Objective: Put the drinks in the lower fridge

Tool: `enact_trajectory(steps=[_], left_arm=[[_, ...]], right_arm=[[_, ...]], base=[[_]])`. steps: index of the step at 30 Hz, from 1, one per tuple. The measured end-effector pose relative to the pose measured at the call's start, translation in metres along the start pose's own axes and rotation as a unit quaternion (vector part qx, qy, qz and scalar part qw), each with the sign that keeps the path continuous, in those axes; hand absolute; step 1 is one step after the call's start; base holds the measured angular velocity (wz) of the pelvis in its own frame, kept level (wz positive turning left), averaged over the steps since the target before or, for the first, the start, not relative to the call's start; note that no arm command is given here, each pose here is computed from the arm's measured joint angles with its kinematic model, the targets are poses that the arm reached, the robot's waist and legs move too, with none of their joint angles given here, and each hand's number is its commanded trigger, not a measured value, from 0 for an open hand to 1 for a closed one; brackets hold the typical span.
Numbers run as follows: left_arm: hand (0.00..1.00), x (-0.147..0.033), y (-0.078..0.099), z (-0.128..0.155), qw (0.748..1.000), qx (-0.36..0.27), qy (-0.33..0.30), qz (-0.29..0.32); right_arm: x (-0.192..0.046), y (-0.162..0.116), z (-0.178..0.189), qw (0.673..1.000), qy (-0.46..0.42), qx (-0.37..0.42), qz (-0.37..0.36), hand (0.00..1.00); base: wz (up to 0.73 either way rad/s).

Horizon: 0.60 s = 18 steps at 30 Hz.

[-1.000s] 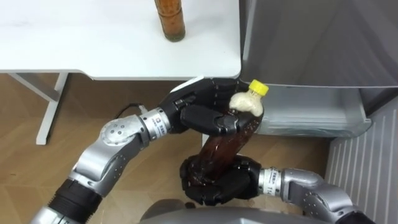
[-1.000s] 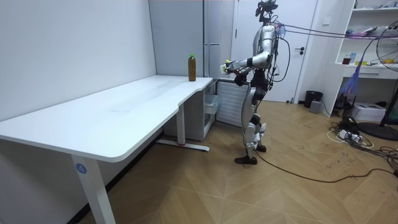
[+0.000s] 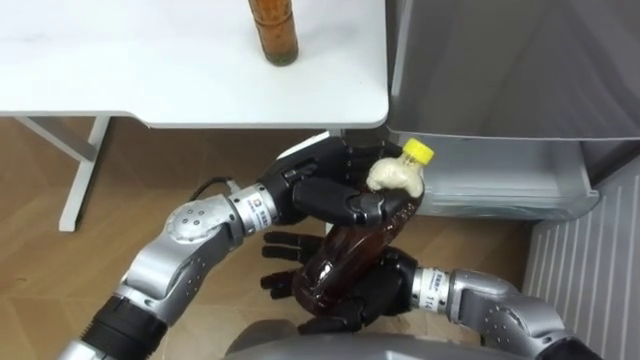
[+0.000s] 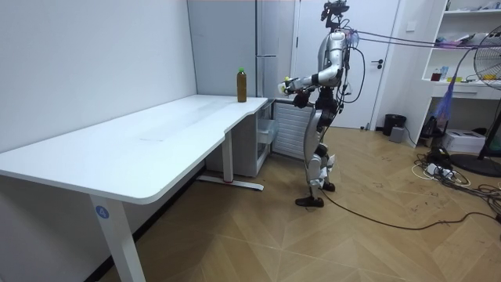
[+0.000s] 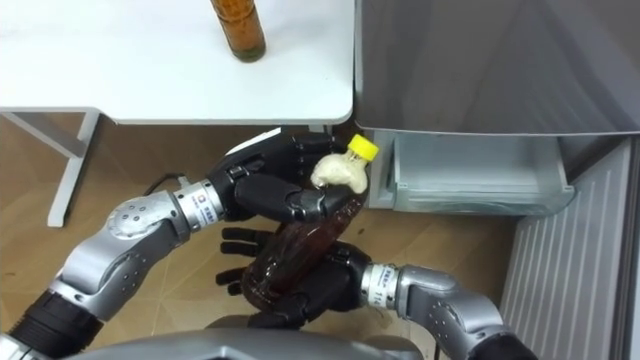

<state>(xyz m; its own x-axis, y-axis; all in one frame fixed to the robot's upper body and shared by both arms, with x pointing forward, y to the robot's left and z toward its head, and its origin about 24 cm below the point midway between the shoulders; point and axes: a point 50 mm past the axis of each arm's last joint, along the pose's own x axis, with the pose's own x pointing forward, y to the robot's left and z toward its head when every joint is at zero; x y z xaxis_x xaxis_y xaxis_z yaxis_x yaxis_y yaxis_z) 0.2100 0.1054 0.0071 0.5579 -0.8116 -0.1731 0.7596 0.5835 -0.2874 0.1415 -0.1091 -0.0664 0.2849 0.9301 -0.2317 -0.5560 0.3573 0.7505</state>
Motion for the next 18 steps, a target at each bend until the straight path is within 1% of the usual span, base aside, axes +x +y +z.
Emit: enact_trajectory(steps=[6, 13, 18], left_arm=[[1.00, -0.001, 0.002, 0.001, 1.000, -0.001, -0.003, 0.004], [1.00, -0.004, 0.007, 0.005, 1.000, 0.001, -0.010, 0.015], [1.00, -0.005, 0.008, 0.007, 1.000, -0.010, -0.021, 0.019]], right_arm=[[-0.001, 0.000, 0.003, 1.000, -0.014, 0.008, 0.001, 0.00], [-0.007, -0.002, 0.016, 0.993, -0.101, 0.068, 0.006, 0.00], [-0.005, -0.001, 0.016, 0.989, -0.117, 0.093, 0.013, 0.00]], base=[[0.00], [-0.01], [-0.01]])
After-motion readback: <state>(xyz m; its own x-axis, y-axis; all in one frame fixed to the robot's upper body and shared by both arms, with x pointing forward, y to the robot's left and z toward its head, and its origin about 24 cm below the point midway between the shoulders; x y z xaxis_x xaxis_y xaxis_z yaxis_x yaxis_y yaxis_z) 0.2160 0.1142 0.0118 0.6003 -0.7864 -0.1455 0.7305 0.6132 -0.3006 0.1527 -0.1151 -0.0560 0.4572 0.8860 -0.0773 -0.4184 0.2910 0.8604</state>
